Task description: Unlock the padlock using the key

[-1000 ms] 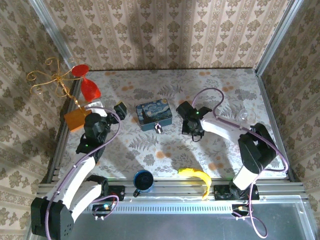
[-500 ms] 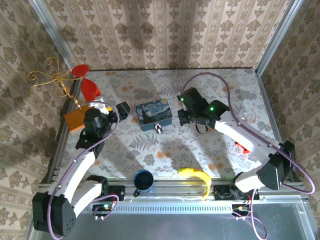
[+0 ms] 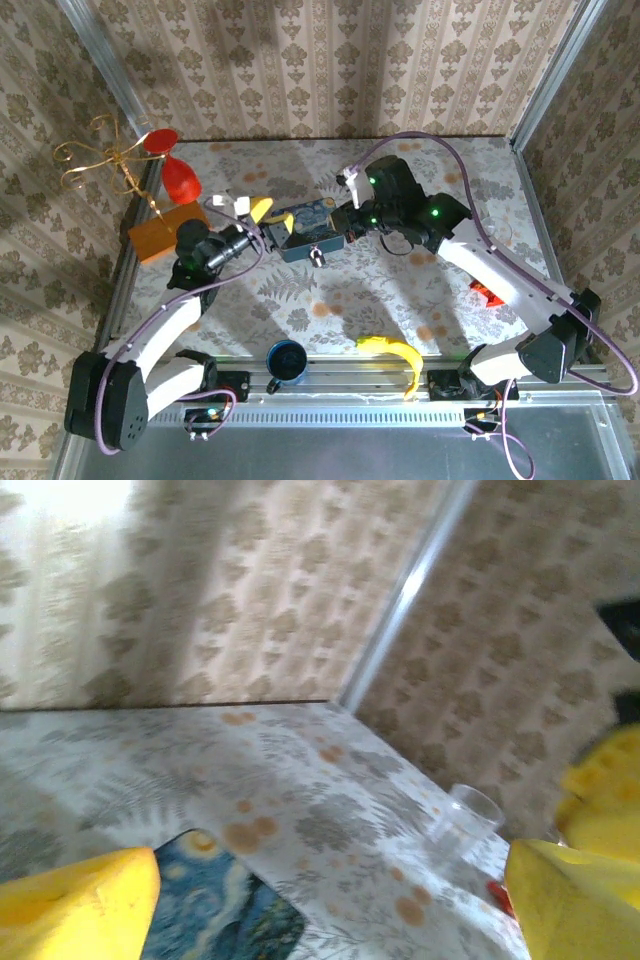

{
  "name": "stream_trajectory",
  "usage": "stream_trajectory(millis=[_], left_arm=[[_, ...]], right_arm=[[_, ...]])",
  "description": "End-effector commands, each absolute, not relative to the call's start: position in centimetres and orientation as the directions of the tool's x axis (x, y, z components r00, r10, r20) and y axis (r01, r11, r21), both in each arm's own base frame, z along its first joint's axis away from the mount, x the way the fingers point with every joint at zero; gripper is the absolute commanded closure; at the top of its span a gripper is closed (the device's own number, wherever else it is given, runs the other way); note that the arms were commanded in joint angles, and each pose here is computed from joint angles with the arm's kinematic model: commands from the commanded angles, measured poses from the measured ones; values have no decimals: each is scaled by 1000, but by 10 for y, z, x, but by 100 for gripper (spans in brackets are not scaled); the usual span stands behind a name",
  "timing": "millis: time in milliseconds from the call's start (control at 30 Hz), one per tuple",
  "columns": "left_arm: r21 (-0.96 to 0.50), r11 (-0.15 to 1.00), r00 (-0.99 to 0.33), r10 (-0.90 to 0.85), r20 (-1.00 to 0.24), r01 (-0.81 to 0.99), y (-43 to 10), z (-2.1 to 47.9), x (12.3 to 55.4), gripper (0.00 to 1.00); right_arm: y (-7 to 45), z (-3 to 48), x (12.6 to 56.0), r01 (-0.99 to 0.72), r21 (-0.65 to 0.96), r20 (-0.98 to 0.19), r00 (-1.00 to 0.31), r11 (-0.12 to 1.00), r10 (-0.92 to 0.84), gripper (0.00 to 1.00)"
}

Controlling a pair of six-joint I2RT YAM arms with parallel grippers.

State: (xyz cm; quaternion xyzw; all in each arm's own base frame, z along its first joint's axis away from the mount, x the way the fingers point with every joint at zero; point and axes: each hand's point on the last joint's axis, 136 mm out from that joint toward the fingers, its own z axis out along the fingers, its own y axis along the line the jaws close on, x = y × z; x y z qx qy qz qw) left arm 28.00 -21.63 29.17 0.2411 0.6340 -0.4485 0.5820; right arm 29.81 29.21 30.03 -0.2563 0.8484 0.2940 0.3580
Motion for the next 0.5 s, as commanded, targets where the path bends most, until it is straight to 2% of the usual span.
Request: stream_trajectory(millis=[0, 200, 333, 467], left_arm=[[-25, 389, 38, -154, -987, 921, -234, 307, 252, 12], [131, 362, 182, -111, -977, 923, -259, 308, 239, 25], [146, 303, 192, -125, -973, 942, -271, 310, 234, 30], [144, 336, 203, -147, -968, 931, -274, 311, 241, 36]], right_arm=[[303, 348, 285, -710, 366, -821, -551, 601, -150, 100], [313, 355, 282, -723, 419, -820, -561, 549, -114, 100], [317, 360, 281, -732, 432, -823, -559, 526, -102, 100], [319, 363, 279, -735, 446, -823, -561, 511, -88, 100]])
